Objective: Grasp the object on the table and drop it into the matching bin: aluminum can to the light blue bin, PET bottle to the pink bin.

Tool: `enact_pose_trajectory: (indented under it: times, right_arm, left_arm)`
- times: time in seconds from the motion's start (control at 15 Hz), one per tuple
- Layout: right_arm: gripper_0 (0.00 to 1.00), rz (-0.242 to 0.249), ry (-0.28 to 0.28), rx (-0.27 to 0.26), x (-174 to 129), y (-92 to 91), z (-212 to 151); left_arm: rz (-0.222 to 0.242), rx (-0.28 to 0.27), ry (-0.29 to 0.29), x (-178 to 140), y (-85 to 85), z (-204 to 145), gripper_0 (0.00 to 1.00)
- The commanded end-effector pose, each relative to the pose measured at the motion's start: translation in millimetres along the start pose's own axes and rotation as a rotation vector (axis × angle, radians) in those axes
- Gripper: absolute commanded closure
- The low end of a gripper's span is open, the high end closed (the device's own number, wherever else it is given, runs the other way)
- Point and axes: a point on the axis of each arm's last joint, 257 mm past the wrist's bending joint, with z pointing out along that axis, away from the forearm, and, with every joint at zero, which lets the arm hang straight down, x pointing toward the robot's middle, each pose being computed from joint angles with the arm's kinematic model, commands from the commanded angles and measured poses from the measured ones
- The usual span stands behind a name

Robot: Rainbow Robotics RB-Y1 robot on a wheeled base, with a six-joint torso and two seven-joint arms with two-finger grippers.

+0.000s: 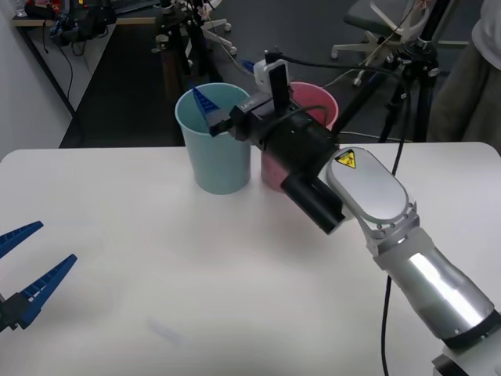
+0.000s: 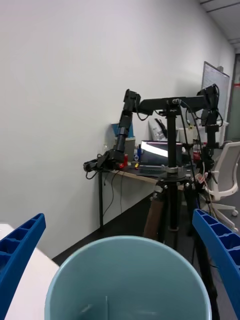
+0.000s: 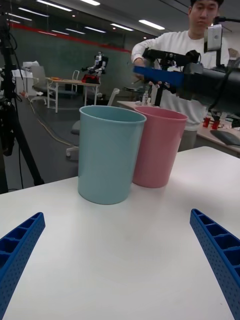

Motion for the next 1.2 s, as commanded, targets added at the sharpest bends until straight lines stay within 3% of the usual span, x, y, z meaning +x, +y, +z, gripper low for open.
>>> enact_pose_trajectory:
  times: [0.07, 0.4, 0.67, 0.87, 1.2]
  right_arm:
    - [0.00, -0.016, 0.012, -0.078, 4.1, 3.3, -42.5]
    - [0.00, -0.052, 0.069, -0.169, 19.3, -8.9, -128.8]
    - [0.00, -0.053, 0.157, -0.181, 43.1, -43.6, -214.0]
    - [0.00, -0.043, 0.207, -0.153, 49.8, -73.0, -273.0]
    - [0.00, 0.017, 0.240, -0.069, 42.5, -107.6, -358.6]
  left_arm:
    - [0.000, 0.000, 0.000, 0.0, 0.0, 0.0, 0.00]
    - [0.000, 0.000, 0.000, 0.0, 0.0, 0.0, 0.00]
    - [0.000, 0.000, 0.000, 0.0, 0.0, 0.0, 0.00]
    - [0.000, 0.000, 0.000, 0.0, 0.0, 0.0, 0.00]
    - [0.000, 0.000, 0.000, 0.0, 0.0, 0.0, 0.00]
